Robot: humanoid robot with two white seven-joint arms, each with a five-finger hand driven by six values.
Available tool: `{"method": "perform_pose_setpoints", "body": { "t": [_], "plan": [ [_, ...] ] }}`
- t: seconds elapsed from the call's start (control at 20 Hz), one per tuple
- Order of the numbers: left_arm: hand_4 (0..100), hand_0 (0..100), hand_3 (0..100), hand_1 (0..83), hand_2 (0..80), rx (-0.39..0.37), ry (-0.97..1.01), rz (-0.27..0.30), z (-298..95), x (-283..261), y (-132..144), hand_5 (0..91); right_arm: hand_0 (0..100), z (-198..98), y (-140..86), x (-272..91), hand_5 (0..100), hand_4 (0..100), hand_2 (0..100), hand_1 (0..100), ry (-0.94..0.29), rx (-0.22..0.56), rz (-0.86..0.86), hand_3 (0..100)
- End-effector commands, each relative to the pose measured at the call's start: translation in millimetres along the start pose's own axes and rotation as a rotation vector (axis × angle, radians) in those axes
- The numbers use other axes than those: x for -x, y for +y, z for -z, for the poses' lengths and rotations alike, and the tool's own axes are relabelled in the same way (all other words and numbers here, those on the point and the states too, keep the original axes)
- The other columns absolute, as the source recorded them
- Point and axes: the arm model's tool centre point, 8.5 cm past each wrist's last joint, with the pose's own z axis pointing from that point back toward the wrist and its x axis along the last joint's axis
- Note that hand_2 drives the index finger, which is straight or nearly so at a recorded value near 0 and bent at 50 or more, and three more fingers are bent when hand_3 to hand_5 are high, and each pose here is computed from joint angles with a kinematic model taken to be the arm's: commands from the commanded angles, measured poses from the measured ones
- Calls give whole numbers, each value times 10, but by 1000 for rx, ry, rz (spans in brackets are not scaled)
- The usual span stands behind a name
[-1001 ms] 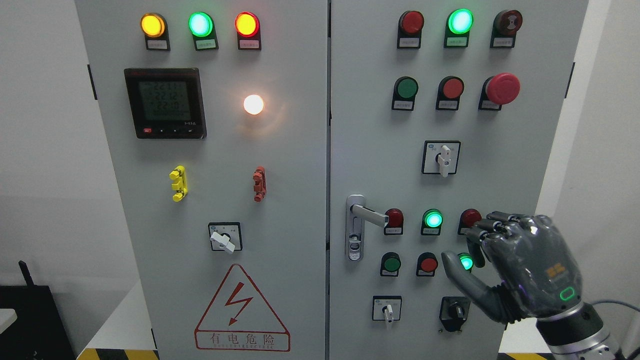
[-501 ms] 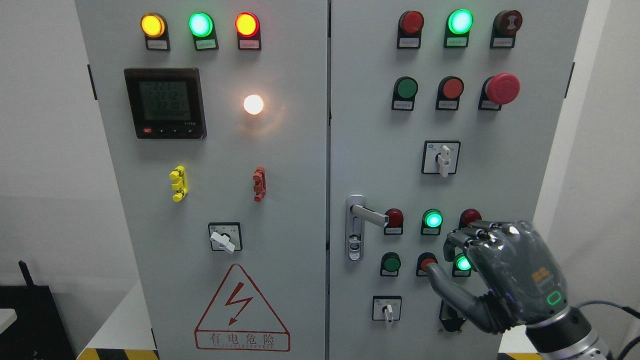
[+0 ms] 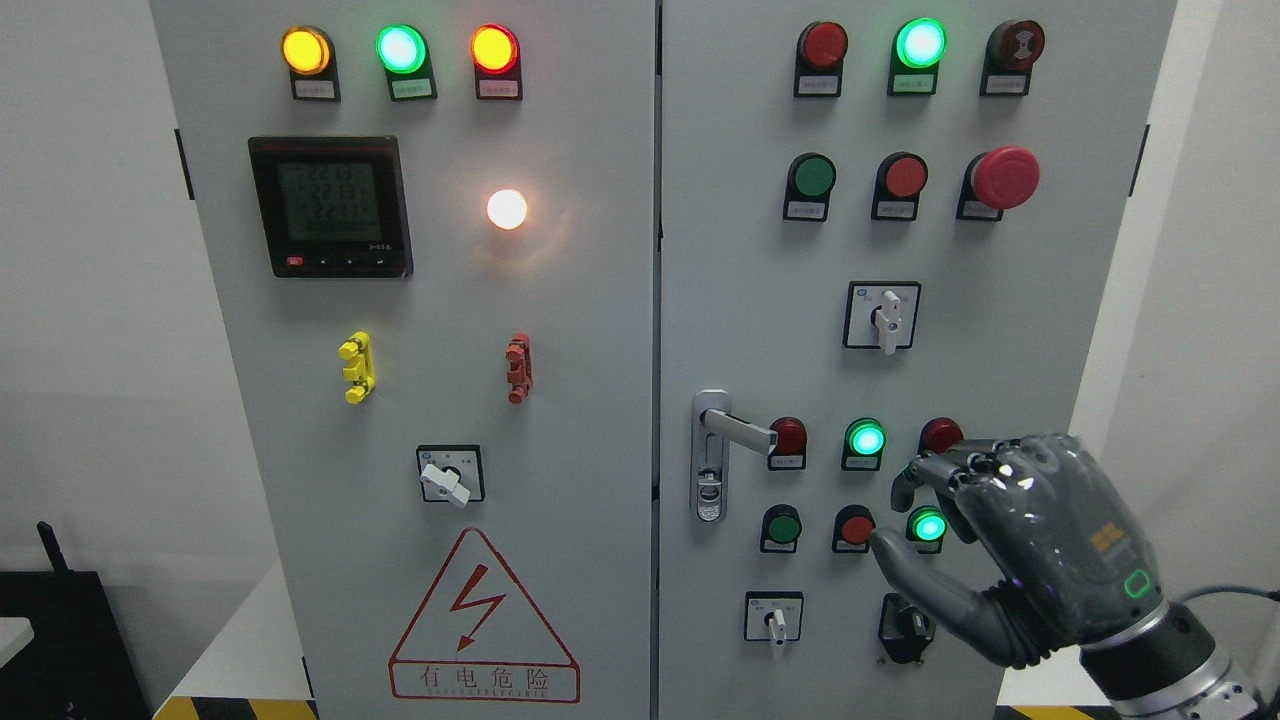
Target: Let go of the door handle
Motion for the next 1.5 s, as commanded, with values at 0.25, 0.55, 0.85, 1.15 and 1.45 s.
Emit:
{"method": "perform_pose_setpoints", "body": {
  "t": [0.25,0.55,0.85,1.15,1.45],
  "plan": [
    [0,120,0,389,0,2,0,-2,-6,92,0,0,475,52,57,8,1000,977,532,0,10,-150,72,1000],
    [0,120,0,389,0,2,0,-2,-6,92,0,0,459,168,84,-115,1000,970,482,0,-48,-187,59,1000],
    [0,120,0,389,0,2,0,-2,-6,92,0,0,442,248,95,-150,1000,962,414,0,-34,-211,106,1000],
    [0,120,0,389,0,2,0,0,-6,92,0,0,438,274,91,-109,1000,961,408,0,14,-212,100,1000],
    [0,120,0,389,0,2,0,-2,-6,92,0,0,437,395,-53,-87,1000,989,380,0,31,-199,176,1000]
  ]
}}
